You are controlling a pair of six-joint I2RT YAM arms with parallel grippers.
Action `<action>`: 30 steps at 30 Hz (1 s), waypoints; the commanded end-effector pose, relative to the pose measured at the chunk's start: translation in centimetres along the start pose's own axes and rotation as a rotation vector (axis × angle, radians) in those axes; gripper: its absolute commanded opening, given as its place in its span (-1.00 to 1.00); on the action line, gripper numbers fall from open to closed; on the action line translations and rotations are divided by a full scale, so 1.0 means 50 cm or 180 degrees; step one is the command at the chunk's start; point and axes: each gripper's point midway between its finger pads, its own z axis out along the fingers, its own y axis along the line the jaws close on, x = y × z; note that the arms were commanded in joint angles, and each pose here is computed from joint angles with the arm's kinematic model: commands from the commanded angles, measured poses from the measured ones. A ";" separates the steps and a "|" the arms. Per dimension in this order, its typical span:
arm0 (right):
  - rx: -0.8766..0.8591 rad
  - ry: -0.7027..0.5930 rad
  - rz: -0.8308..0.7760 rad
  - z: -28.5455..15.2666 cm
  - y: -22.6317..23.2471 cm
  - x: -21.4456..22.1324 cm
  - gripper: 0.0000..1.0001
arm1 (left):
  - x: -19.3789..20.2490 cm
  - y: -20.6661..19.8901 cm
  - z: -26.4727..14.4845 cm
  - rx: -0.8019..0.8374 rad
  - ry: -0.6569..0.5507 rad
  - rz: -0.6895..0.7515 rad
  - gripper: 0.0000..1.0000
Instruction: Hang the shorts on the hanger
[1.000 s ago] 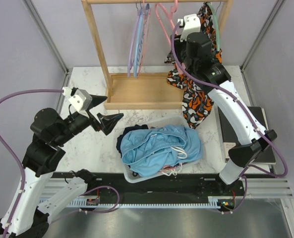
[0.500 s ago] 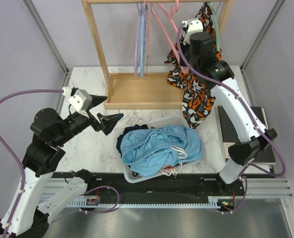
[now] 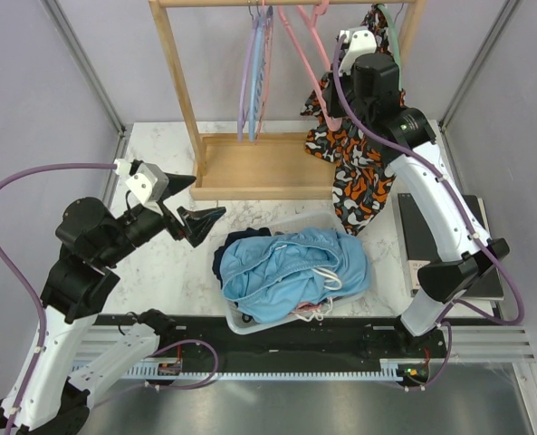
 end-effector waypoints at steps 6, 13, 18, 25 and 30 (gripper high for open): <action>-0.0188 -0.0740 0.0191 -0.109 0.007 -0.153 -1.00 | -0.013 -0.001 0.007 0.0047 -0.0078 0.0058 0.99; -0.0115 -0.0439 0.0136 -0.143 -0.011 -0.085 -1.00 | -0.007 0.000 0.014 0.0058 -0.0050 0.0032 0.99; -0.0094 -0.0393 0.0060 -0.176 -0.023 -0.065 -1.00 | -0.002 0.001 0.018 0.0063 -0.0028 0.0029 0.99; -0.0225 0.0038 -0.0014 -0.245 -0.025 0.017 -1.00 | 0.021 -0.009 0.019 0.0175 0.0085 0.0030 0.99; -0.0549 0.0388 -0.0175 -0.326 -0.014 0.110 -1.00 | 0.080 -0.027 0.010 0.0297 0.0354 -0.0093 0.99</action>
